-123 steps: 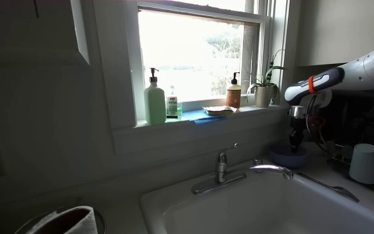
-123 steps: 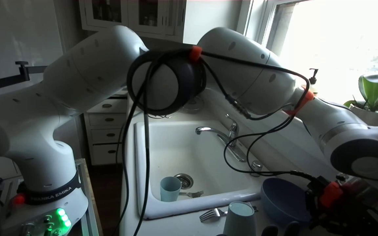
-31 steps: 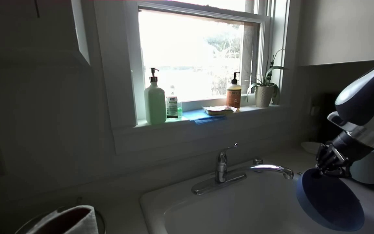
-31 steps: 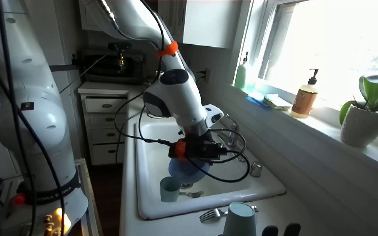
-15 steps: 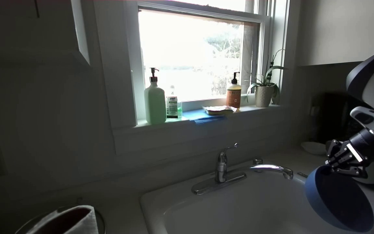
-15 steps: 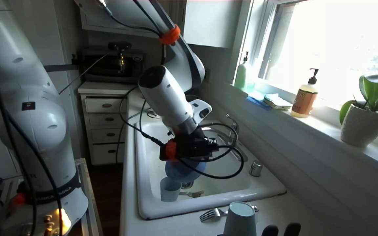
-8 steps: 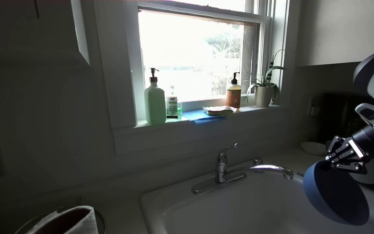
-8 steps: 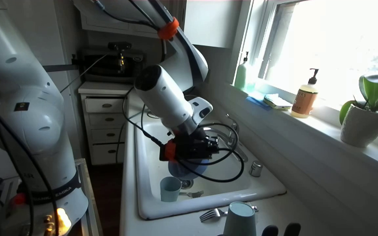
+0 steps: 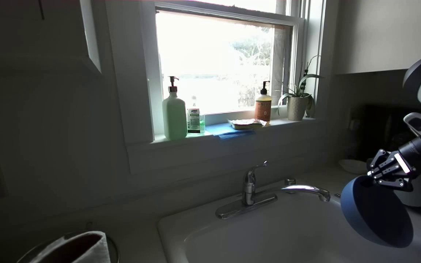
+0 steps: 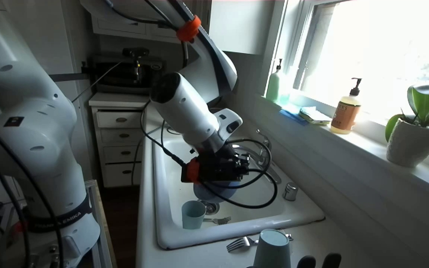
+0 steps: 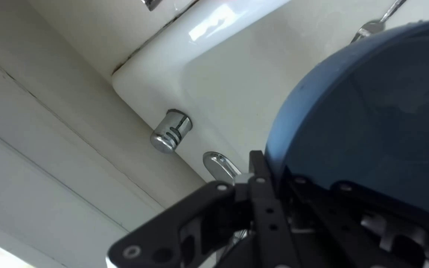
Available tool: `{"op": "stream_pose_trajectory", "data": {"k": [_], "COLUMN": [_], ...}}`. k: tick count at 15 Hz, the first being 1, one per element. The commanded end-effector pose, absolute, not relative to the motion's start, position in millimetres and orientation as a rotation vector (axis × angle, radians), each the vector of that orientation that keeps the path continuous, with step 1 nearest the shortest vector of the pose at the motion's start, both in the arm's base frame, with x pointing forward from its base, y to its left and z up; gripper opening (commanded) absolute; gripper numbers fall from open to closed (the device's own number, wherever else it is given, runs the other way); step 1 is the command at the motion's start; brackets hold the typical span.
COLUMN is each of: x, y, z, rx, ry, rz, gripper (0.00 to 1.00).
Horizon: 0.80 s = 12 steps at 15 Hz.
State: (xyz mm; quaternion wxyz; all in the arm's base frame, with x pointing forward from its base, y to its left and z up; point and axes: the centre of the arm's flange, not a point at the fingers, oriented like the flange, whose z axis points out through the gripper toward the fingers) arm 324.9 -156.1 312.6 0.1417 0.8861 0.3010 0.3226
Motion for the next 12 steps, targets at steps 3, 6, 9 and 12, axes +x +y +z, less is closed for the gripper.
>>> {"op": "stream_pose_trajectory", "data": {"k": [3,6,9,12], "x": [325,325,325,327], "y": [-153,-152,-142,-133], "z": [305,303,295,290], "rx": [2.572,2.576,2.563,2.564], "ry": [0.887,0.89,0.903,0.919], "rz": [0.907,0.901,0.916,0.926], "gripper": [0.05,0.05,0.01,0.01]}}
